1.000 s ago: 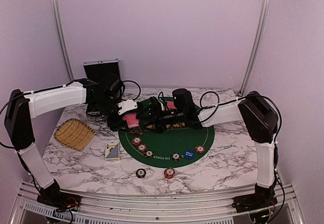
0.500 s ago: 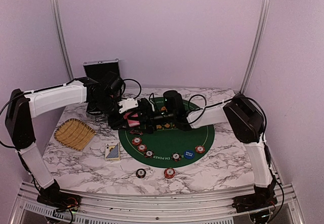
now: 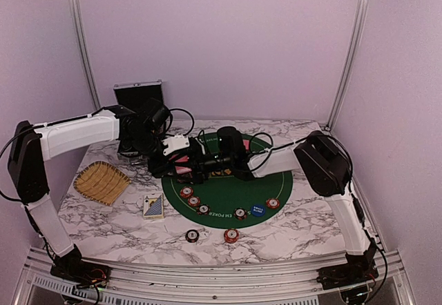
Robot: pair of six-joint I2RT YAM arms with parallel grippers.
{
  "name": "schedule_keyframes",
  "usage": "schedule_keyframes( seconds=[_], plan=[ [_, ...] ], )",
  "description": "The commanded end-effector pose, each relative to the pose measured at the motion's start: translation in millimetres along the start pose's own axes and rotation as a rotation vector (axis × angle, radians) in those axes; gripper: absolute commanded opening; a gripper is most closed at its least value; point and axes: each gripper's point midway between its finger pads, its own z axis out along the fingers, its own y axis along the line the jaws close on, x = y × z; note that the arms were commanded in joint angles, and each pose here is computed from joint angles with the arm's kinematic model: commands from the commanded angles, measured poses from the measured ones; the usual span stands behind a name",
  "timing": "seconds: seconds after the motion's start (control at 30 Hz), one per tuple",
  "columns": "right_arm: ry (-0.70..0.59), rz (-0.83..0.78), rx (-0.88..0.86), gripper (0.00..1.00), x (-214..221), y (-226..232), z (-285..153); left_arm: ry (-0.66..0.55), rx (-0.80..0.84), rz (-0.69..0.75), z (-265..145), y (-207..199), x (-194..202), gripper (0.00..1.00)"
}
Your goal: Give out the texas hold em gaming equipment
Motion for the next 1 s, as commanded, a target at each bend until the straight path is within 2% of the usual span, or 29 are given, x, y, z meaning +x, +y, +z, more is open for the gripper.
schedule_keyframes(
  seconds=[0.0,0.33,0.5,0.6,0.77,0.97],
  plan=[
    [-0.023,-0.007,0.058,0.82,-7,-7,-9,-0.018,0.004,0.007,-11,-3,-6,0.0],
    [-0.042,0.001,0.127,0.71,-3,-17,-28,-0.019,0.003,0.012,-12,-4,-5,0.0],
    [-0.046,-0.007,0.11,0.61,-1,-8,-33,-0.006,-0.001,0.015,-11,-4,-1,0.0],
    [-0.051,-0.021,0.091,0.6,-2,3,-35,0.003,-0.002,0.017,-10,-5,2,0.0],
    [-0.058,-0.044,0.047,0.65,-4,23,-39,0.013,0.001,0.017,-7,-6,6,0.0],
    [-0.077,-0.057,0.015,0.61,-5,39,-47,0.02,0.005,0.018,-5,-7,8,0.0]
  ],
)
